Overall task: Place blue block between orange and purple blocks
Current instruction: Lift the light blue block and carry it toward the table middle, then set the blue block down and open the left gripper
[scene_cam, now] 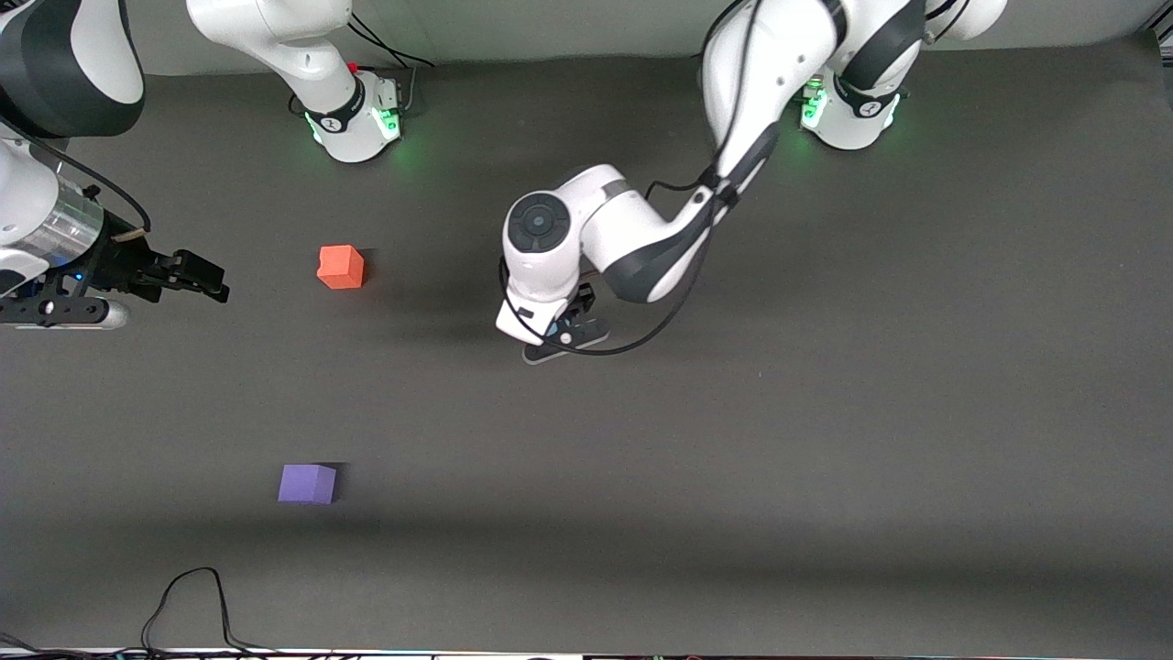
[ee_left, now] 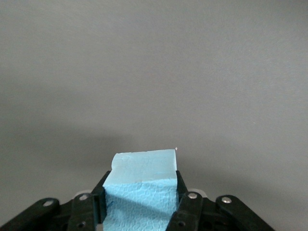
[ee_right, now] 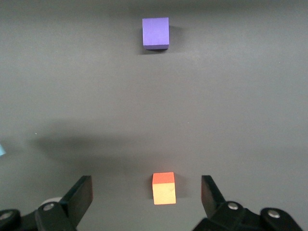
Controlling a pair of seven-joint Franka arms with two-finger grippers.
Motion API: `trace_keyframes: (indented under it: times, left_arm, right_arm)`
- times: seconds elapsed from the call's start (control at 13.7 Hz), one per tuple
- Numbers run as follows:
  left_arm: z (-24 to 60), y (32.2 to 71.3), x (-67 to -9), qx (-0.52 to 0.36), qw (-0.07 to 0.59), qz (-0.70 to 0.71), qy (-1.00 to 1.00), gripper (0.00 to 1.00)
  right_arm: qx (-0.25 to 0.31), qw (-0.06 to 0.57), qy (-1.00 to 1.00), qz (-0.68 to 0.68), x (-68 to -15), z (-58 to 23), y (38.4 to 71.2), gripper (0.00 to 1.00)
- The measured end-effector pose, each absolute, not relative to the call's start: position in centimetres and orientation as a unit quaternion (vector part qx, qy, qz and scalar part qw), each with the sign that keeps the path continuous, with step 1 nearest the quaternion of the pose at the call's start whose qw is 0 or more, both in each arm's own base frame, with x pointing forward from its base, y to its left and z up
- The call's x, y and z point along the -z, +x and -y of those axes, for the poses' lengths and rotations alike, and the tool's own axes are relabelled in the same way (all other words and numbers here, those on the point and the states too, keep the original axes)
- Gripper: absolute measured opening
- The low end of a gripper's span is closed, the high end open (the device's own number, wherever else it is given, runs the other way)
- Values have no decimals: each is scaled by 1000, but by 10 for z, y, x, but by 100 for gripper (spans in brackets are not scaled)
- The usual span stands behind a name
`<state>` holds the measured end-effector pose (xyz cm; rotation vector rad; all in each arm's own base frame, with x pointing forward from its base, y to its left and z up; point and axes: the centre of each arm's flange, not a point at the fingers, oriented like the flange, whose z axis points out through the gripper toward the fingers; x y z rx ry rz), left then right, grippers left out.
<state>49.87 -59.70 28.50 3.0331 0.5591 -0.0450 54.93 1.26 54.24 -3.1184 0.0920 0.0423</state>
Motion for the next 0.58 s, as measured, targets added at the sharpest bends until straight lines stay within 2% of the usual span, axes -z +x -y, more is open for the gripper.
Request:
trace_keyframes:
  times: [0.22, 0.36, 0.58]
  left_arm:
    - [625, 476, -232, -5, 20, -185, 983, 53]
    - [627, 474, -208, -14, 15, -188, 982, 58]
    - [620, 485, -222, -18, 1, -195, 981, 90]
  right_arm:
    - [-18, 10, -999, -29, -537, -13, 551, 100]
    - [-25, 10, -1000, -13, -529, -10, 554, 100]
    - [-34, 9, -999, -7, -518, 0, 558, 100]
